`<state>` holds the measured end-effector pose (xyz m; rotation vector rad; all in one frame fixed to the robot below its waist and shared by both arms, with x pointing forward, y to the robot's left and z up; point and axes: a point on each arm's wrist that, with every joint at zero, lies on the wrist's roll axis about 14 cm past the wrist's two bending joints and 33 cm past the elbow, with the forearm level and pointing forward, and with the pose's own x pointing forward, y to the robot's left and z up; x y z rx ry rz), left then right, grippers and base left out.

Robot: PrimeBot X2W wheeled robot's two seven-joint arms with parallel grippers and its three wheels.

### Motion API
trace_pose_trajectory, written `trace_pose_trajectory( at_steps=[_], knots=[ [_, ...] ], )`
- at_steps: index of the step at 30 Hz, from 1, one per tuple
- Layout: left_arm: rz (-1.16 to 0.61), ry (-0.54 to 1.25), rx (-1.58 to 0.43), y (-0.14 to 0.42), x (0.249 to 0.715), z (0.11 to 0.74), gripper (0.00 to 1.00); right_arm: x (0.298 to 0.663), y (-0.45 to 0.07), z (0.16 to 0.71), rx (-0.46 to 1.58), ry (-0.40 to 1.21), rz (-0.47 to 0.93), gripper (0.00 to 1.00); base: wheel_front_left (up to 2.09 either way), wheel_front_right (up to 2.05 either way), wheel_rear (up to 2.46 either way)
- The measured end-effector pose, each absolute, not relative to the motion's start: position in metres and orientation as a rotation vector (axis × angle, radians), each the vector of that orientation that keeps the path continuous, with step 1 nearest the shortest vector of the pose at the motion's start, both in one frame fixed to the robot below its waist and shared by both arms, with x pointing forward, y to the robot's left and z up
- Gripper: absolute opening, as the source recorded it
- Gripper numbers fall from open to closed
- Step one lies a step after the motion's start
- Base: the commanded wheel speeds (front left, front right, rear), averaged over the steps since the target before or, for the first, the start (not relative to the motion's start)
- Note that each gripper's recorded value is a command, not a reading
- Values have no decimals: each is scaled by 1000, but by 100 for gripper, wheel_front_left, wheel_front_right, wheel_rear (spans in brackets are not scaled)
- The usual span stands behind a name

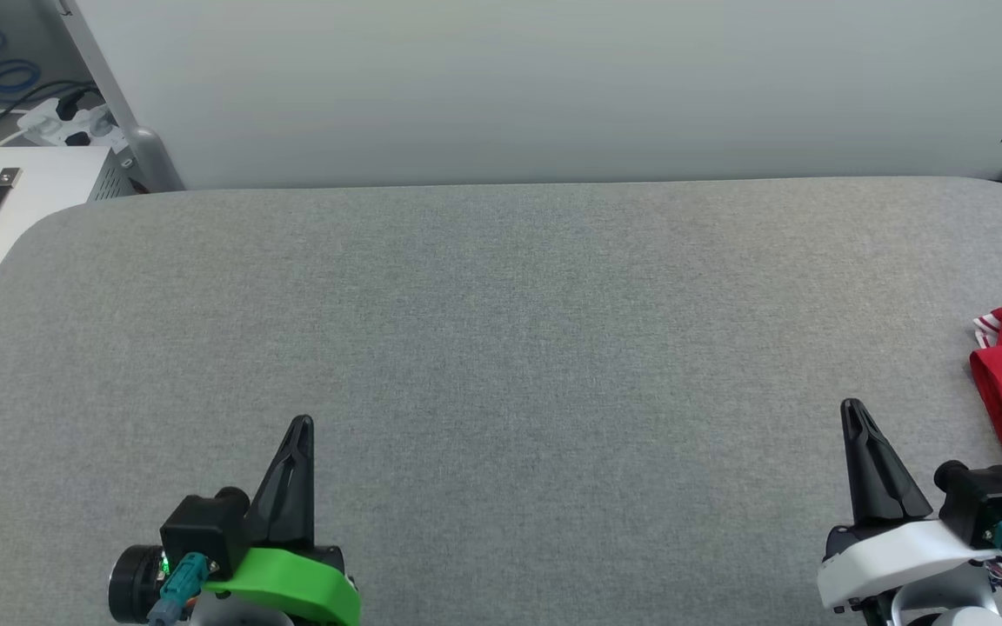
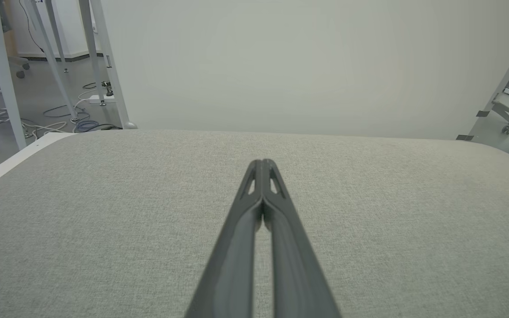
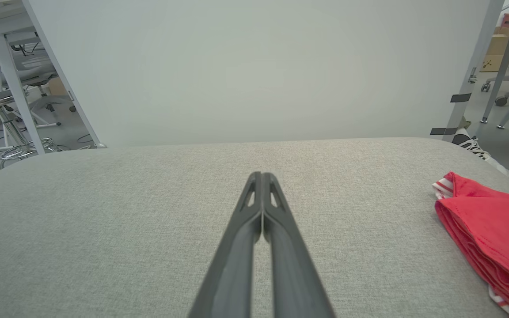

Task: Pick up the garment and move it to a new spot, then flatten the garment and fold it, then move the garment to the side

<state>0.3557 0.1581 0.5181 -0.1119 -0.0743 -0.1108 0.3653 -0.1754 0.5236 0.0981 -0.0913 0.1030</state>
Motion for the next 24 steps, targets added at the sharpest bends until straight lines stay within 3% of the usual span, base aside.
trace_pose_trajectory(
  at_steps=[24],
  knots=[
    [-85,-43,-62,163,360,518,0,366,-170,522,61,-57,115,0,0,0,0]
  ],
)
